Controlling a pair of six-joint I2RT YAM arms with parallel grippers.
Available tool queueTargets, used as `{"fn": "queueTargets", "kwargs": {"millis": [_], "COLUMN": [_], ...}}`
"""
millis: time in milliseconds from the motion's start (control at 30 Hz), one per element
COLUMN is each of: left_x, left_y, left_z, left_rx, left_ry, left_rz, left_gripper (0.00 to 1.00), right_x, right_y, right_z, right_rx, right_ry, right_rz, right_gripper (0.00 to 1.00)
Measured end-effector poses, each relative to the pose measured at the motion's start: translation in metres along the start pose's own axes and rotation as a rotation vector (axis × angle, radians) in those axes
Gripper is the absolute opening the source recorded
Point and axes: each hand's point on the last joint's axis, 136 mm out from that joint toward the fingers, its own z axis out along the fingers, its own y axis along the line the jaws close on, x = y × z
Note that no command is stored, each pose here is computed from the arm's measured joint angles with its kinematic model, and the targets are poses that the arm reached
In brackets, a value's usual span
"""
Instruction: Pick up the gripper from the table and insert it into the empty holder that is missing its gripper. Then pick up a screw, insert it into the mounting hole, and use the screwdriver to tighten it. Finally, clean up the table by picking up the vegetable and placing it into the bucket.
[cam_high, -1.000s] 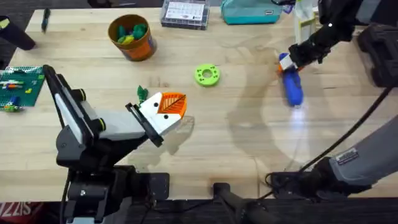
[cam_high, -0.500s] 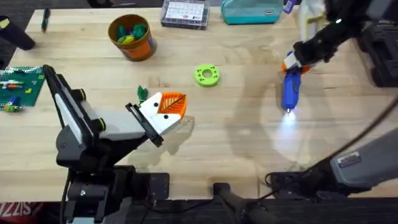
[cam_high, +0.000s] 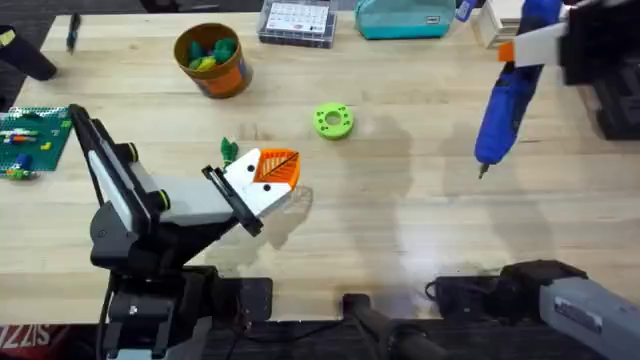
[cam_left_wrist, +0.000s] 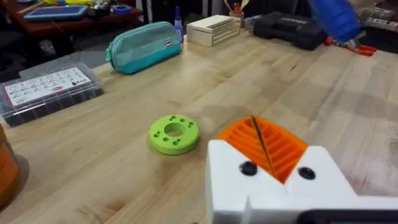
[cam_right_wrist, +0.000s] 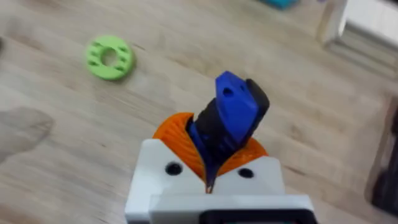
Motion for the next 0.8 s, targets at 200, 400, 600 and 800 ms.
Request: {"fn": "queueTargets", "kwargs": {"millis": [200, 400, 600, 800], "left_x": [0.000, 0.000, 0.000, 0.000], "left_y": [0.000, 0.000, 0.000, 0.000], "left_z": [0.000, 0.000, 0.000, 0.000], "left_rx": [0.000, 0.000, 0.000, 0.000], "left_ry": [0.000, 0.000, 0.000, 0.000], "left_rz": [0.000, 0.000, 0.000, 0.000], "left_gripper": [0.019, 0.019, 0.019, 0.019], "right_x": [-0.028, -0.066, -0.085, -0.072], "right_y": [0.053, 0.093, 0.119, 0.134], "right_z": [-0.073, -0.128, -0.132, -0.092], "right_rx": [-0.142, -0.335, -0.489, -0.578], "right_ry": [-0.303, -0.584, -0.652, -0.605], "right_rz": [-0.075, -0.142, -0.150, -0.078], "right_gripper": [0.008, 0.008, 0.008, 0.008]}}
